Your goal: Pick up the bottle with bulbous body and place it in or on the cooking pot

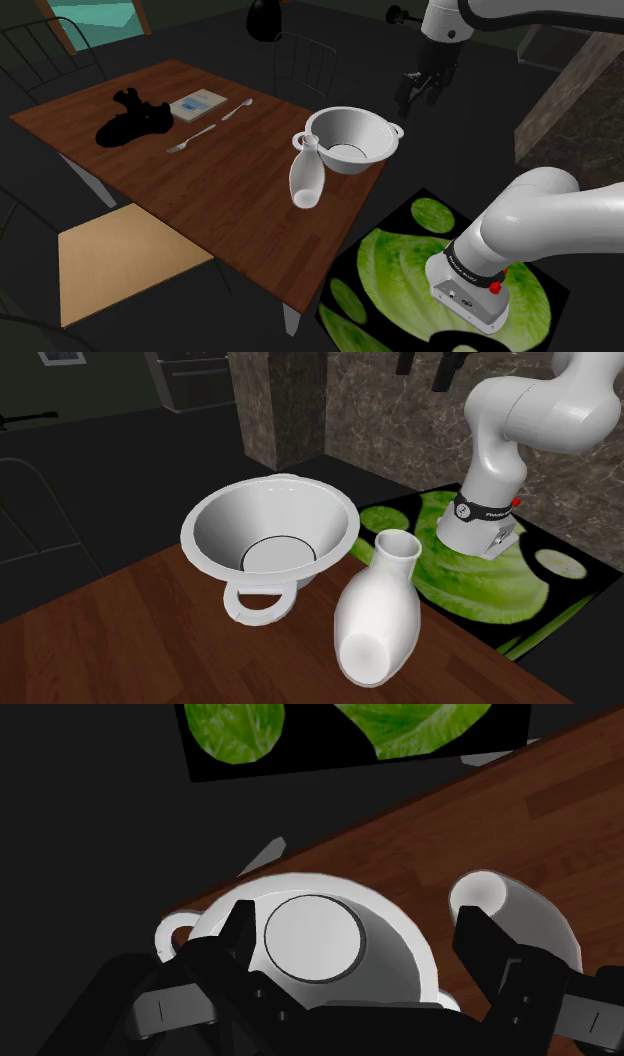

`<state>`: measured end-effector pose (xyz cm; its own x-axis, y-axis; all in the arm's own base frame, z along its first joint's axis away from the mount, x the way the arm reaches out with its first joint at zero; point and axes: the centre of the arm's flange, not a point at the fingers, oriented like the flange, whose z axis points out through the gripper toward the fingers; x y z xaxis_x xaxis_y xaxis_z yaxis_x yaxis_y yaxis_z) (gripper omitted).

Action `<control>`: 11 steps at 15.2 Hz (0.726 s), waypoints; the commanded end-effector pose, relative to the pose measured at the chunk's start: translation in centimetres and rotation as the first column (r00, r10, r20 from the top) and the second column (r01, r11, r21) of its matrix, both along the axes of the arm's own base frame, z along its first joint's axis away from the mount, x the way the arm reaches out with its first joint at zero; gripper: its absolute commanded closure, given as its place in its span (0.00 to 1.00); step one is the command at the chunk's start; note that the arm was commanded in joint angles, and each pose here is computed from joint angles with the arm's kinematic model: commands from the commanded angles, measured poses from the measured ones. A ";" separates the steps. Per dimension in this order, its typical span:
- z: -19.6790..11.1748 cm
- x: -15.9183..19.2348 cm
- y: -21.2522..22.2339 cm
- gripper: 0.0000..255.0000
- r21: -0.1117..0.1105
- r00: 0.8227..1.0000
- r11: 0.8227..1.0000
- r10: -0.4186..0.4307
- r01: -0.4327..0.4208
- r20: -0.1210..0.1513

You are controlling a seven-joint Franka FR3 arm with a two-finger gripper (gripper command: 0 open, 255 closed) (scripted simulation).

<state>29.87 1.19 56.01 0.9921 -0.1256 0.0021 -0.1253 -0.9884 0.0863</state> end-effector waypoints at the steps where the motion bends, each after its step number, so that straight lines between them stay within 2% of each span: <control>1: 0.0 0.0 0.0 0.00 0.000 1.000 1.000 0.000 0.000 0.000; 11: -4.8 9.2 7.9 0.00 0.043 0.997 0.997 0.064 -0.063 -0.032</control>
<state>38.10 8.07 51.86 0.9972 -0.0680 -0.0314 -0.0663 -0.9964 0.0523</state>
